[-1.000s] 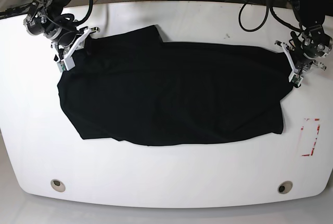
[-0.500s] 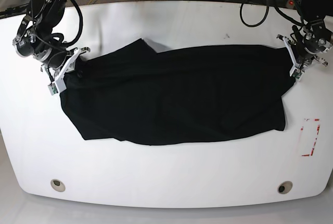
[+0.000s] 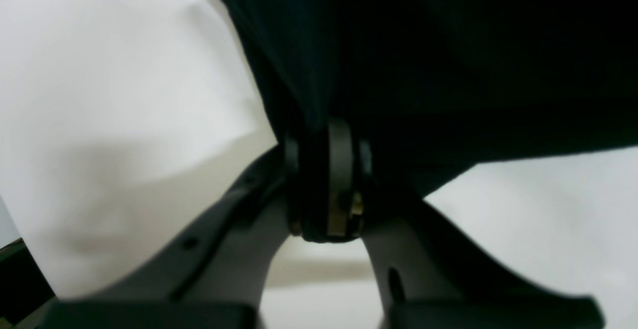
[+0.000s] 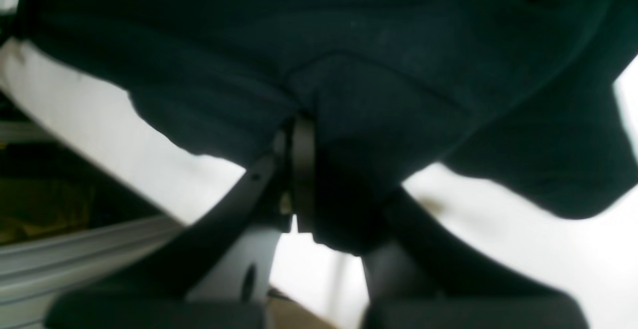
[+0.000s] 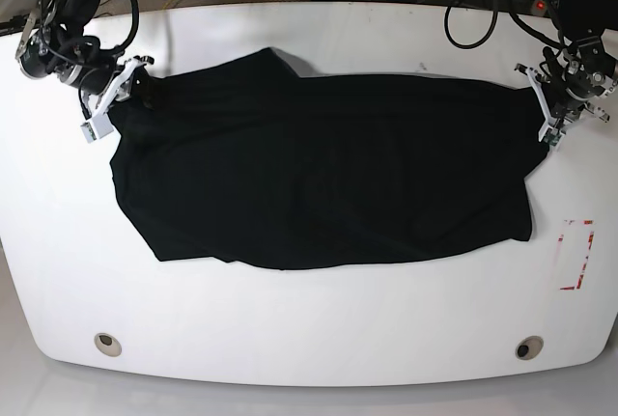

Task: Fold the T-shirt properly
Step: 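Tug the shirt edge with the right gripper to smooth the shirt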

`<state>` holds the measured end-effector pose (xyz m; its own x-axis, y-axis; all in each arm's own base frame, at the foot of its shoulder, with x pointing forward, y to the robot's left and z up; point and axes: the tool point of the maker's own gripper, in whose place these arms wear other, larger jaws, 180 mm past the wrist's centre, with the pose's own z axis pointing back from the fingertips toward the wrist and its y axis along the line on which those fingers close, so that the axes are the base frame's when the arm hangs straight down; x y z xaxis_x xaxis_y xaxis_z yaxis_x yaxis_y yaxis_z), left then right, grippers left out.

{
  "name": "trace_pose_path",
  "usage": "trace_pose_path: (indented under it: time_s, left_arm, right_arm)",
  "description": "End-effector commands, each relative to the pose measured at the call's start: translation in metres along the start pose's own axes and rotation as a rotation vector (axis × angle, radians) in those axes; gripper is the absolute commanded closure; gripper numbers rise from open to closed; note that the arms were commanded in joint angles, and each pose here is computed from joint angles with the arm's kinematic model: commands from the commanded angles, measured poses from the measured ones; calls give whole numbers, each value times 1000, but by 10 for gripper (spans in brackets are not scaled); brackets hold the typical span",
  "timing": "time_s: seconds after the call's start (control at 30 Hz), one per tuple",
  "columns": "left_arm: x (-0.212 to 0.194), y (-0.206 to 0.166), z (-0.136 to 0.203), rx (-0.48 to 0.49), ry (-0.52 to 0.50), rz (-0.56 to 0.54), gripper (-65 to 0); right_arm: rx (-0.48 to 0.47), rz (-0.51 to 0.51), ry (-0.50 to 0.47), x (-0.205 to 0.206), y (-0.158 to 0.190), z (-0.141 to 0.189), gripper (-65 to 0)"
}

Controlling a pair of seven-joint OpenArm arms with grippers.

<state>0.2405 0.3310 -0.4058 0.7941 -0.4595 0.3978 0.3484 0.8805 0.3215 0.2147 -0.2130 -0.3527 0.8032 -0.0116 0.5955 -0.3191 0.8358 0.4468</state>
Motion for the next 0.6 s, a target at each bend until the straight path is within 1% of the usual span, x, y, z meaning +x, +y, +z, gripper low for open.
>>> trace_pose_path:
  time_s: [0.0,0.13,0.33,0.43,0.57]
  left_arm:
    - [3,13,5,40,2,-11,-47]
    - [3,13,5,39,2,-9,-47]
    - [4,13,5,40,1,-9,-47]
    - [3,14,5,41,1,-10,-47]
    - [3,14,5,41,1,-10,-47]
  right_arm:
    - [10,46,-54,16,7,10,-43]
    - [35,43,-40,3,18,14,-43]
    - [54,1,15,-25,25,17,-43]
    - [80,0,49,-34,31,11,-49]
    - [102,6,67,-37,37,7,-49]
